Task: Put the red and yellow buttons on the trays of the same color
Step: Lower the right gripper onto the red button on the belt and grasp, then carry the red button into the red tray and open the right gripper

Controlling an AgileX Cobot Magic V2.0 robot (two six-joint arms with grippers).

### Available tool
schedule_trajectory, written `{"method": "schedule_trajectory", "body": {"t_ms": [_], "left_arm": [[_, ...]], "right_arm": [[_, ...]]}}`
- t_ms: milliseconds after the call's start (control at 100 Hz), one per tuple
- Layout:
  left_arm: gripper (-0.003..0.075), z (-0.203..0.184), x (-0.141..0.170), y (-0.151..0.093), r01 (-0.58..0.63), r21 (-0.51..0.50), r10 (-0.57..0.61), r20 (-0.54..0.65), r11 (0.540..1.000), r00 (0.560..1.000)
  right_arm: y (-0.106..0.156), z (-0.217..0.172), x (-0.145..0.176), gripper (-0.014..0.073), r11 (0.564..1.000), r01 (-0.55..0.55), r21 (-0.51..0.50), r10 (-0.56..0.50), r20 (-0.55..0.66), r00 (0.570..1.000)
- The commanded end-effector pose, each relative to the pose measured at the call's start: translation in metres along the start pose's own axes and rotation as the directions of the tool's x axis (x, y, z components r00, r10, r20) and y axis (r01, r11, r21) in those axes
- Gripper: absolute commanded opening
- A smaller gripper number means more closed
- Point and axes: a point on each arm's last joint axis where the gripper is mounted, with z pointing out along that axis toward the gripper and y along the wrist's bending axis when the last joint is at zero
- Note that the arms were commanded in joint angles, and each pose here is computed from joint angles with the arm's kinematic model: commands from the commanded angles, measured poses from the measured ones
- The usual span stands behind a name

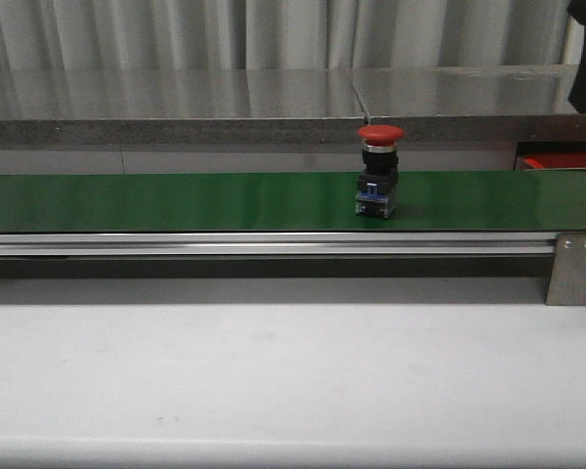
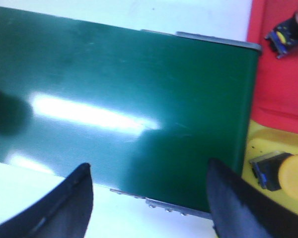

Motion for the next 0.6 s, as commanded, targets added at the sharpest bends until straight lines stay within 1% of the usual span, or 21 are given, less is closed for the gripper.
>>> {"method": "schedule_trajectory", "body": {"t_ms": [0, 130, 240, 460, 590], "left_arm": [[-0.002, -0.005, -0.013, -0.001, 0.013, 0.003, -0.013, 0.091, 1.0, 0.996], [-0.002, -0.005, -0.013, -0.001, 0.013, 0.003, -0.013, 0.091, 1.0, 0.996], [-0.002, -0.005, -0.013, -0.001, 0.013, 0.003, -0.013, 0.091, 1.0, 0.996], [-0.002, -0.005, -0.013, -0.001, 0.013, 0.003, -0.013, 0.091, 1.0, 0.996], [-0.002, -0.005, -0.013, -0.001, 0.013, 0.003, -0.013, 0.091, 1.0, 0.996]], "right_arm": [[0.013, -0.018, -0.014, 0.0491, 0.997, 0.073, -0.007, -0.072, 0.068, 0.995], [0.027, -0.015, -0.02, 0.0491, 0.987, 0.155, -0.039, -0.154, 0.039, 0.987], [0.039, -0.01, -0.023, 0.0491, 0.969, 0.237, -0.071, -0.237, 0.004, 0.972], [0.059, 0.004, -0.026, 0.0491, 0.903, 0.405, -0.141, -0.413, -0.034, 0.91], [0.07, 0.013, -0.026, 0.0491, 0.868, 0.459, -0.189, -0.475, -0.047, 0.879]]}}
